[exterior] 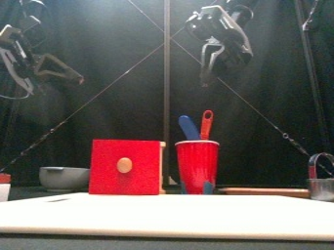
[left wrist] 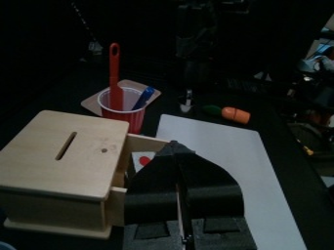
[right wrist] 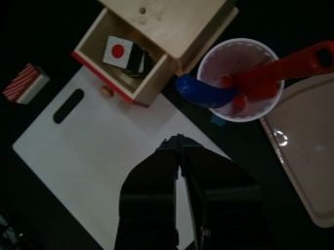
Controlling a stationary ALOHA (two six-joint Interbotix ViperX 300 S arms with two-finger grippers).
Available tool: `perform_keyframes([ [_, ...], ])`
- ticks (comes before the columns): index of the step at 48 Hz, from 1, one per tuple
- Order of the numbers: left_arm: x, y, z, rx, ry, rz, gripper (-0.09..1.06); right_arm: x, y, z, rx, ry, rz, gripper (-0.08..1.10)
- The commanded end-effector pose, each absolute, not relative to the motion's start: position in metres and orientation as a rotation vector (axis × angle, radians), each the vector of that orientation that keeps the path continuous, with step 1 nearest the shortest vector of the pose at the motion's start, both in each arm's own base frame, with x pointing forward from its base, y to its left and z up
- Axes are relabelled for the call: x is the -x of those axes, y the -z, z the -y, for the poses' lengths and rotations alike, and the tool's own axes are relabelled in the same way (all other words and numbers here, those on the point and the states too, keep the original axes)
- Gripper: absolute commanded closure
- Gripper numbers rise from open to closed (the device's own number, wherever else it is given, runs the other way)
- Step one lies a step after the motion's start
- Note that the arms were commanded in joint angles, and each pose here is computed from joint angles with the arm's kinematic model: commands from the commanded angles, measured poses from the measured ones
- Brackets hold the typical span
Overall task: Place sushi on board then cut the sushi with the knife then place the pieces on the plate
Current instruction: Place the sushi on the board
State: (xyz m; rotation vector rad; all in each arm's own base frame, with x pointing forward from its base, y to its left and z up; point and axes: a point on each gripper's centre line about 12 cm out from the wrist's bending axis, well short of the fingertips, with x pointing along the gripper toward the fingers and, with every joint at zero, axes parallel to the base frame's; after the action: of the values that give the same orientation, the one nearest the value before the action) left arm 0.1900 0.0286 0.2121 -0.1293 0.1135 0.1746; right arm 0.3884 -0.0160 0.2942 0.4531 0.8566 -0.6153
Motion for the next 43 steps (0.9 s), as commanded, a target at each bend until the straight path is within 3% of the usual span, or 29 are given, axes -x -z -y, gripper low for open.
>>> perform_keyframes([
  [1, -0.191, -0.215, -0.028, 0.128, -0.172, -0.101, 0.92, -0.408, -0.306, 0.014, -0.448, 0.605, -0.816, 0.47],
  [5, -0.19, -0.211, -0.028, 0.127, -0.174, -0.112, 0.92, -0.422, -0.295, 0.013, -0.467, 0.623, -0.839, 0.22],
  [9, -0.189, -0.211, -0.029, 0.126, -0.176, -0.112, 0.92, -0.437, -0.285, 0.014, -0.519, 0.656, -0.843, 0.11],
  [21, -0.187, -0.206, -0.03, 0.161, -0.188, -0.116, 0.92, -0.493, -0.277, 0.026, -0.616, 0.715, -0.782, 0.1],
  [27, -0.188, -0.208, -0.031, 0.201, -0.203, -0.109, 0.92, -0.508, -0.268, 0.04, -0.619, 0.8, -0.824, 0.1],
  [38, -0.185, -0.201, -0.031, 0.21, -0.209, -0.124, 0.92, -0.534, -0.239, 0.049, -0.652, 0.863, -0.895, 0.1],
  [43, -0.184, -0.199, -0.031, 0.22, -0.214, -0.13, 0.92, -0.531, -0.232, 0.052, -0.632, 0.913, -0.941, 0.1],
])
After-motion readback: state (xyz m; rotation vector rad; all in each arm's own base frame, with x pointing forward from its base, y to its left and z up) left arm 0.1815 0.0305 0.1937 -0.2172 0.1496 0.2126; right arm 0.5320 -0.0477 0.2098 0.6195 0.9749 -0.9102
